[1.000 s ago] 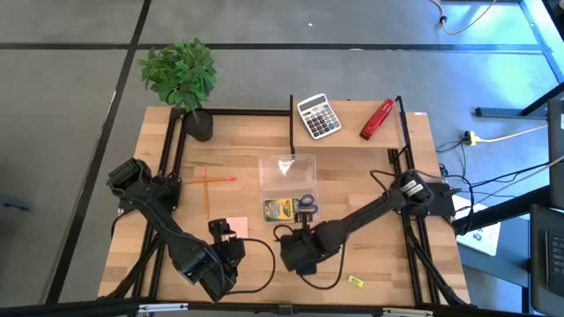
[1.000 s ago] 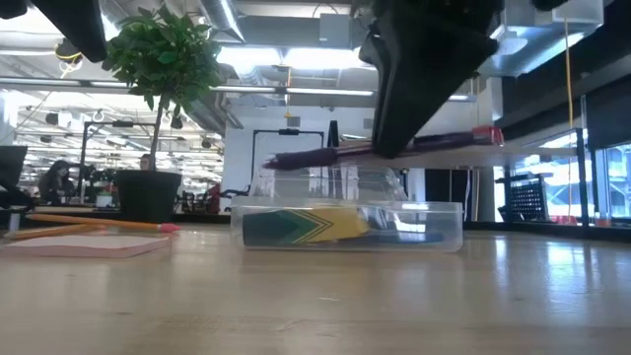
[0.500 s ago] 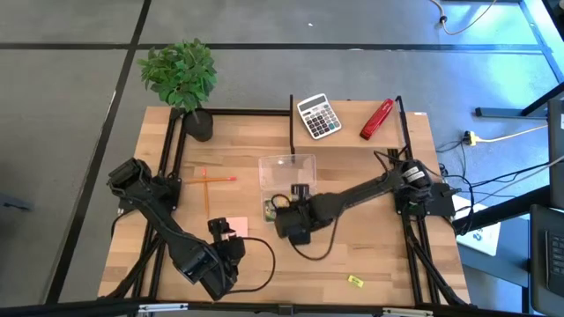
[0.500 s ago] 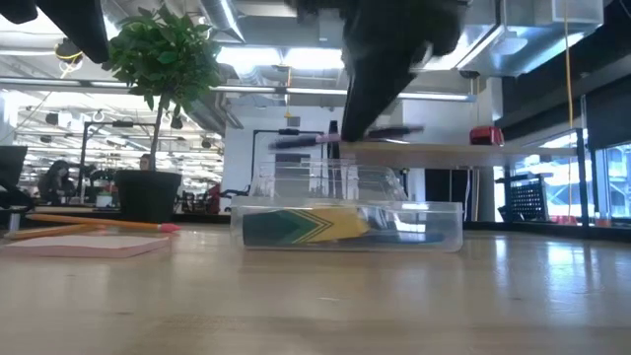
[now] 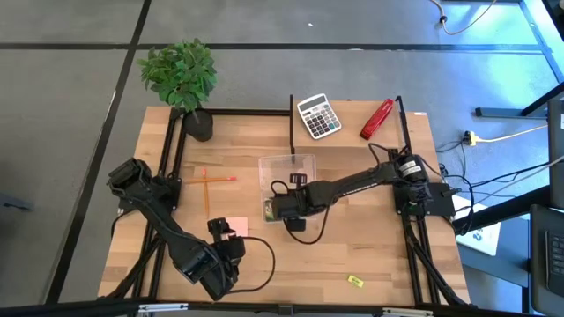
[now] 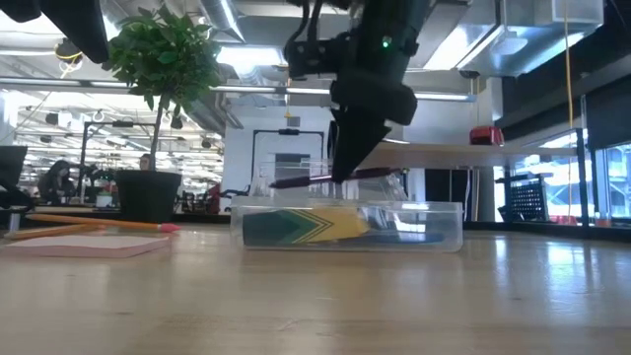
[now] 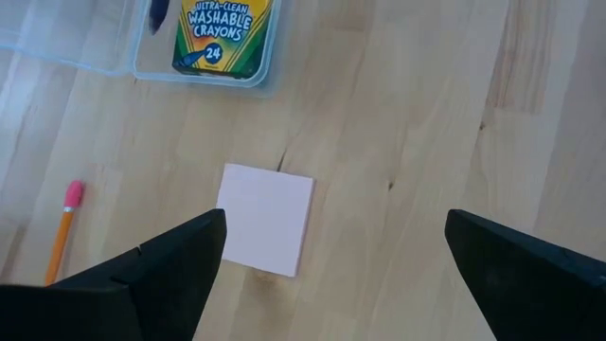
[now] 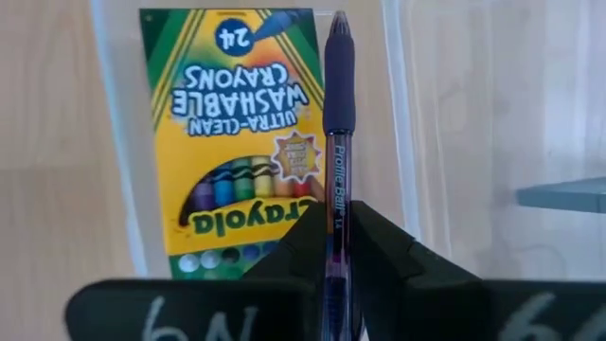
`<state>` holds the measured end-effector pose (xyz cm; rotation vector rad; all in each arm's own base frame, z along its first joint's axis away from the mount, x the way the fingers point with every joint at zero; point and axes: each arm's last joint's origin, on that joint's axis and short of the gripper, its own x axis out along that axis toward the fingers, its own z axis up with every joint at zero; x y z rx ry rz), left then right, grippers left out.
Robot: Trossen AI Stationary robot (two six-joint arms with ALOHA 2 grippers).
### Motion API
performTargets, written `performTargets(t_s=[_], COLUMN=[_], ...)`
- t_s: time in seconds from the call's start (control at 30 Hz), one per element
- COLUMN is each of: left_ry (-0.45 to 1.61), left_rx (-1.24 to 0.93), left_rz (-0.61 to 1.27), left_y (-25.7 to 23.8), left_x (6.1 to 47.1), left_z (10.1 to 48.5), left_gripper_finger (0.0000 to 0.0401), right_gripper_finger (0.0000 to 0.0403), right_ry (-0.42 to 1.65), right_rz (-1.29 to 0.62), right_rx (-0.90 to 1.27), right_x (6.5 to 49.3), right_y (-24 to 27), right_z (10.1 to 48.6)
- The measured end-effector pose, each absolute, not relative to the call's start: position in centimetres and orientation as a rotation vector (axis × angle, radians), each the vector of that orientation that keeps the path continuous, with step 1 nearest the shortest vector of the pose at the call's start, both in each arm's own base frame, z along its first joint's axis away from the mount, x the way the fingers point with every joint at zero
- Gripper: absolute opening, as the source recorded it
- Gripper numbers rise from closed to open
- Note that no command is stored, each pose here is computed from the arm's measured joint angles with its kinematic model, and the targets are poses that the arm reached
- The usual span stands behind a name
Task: Pack school essentials
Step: Put the blue pen into the transparent supply box
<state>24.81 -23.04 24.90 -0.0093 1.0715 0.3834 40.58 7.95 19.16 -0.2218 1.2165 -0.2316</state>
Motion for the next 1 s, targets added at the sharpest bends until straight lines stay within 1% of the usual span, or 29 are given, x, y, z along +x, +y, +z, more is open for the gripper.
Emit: performTargets(t_s=[0.27, 0.5, 0.6, 1.0], left_ry=[1.065, 1.007, 1.006, 1.006], left_rx=[-0.012, 0.016, 0.016, 0.018], left_rz=[0.389, 0.421, 0.421, 0.421], left_y=[-23.0, -22.9, -22.9, -22.8], left_x=[24.8, 25.0, 25.0, 25.0], left_z=[24.9, 25.0, 25.0, 25.0], left_gripper_finger=[0.0392, 0.0392, 0.0392, 0.0392], right_gripper_finger=[0.0041, 0.0041, 0.0041, 0.0042], right_ry=[1.219, 1.220, 1.234, 1.237], right_rz=[-0.240, -0.240, -0.188, -0.199], right_rx=[-0.241, -0.221, -0.210, -0.200], right_x=[40.7, 40.8, 40.9, 41.1], right_y=[7.3, 6.7, 6.8, 6.2], right_z=[19.0, 19.0, 18.8, 18.6])
